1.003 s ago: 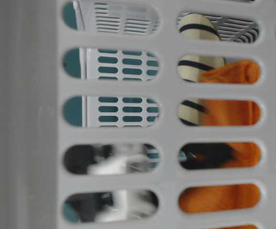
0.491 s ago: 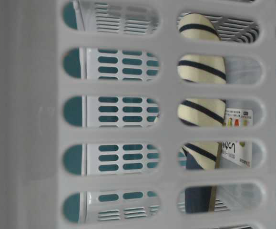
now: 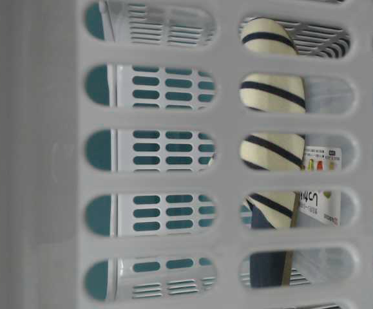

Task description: Pick up the orange cloth from the shopping basket with the left arm.

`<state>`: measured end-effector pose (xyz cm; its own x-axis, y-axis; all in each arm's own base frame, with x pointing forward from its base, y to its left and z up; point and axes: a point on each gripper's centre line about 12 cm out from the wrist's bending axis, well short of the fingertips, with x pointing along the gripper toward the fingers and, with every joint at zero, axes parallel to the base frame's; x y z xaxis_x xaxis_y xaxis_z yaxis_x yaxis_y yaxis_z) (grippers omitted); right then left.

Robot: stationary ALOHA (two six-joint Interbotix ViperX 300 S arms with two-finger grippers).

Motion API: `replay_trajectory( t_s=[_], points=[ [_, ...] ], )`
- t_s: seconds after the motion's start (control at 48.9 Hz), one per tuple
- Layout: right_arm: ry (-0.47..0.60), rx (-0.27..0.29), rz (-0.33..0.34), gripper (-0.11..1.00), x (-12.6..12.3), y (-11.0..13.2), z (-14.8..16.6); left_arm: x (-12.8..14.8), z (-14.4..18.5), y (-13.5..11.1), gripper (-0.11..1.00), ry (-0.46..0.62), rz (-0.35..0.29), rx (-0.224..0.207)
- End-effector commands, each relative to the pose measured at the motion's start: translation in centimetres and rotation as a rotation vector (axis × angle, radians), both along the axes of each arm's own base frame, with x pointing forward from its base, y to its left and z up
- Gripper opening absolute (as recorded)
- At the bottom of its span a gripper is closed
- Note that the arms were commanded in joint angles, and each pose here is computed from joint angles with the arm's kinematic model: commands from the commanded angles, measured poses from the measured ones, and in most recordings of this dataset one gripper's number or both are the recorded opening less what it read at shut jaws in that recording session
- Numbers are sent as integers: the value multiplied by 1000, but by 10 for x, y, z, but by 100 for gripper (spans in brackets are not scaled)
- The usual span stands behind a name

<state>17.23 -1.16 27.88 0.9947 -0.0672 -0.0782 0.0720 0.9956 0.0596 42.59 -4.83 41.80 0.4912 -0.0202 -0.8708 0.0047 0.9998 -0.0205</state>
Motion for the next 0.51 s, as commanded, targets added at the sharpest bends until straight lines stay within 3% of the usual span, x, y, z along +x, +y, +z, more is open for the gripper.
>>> replay_trajectory(
  t_s=[0.0,0.491],
  points=[
    [-10,5,-4,75,1,-1,4,-6,17,2,15,-48,5,-4],
    [-17,5,-4,75,-1,0,5,-6,16,7,15,-40,16,-3]
  ],
)
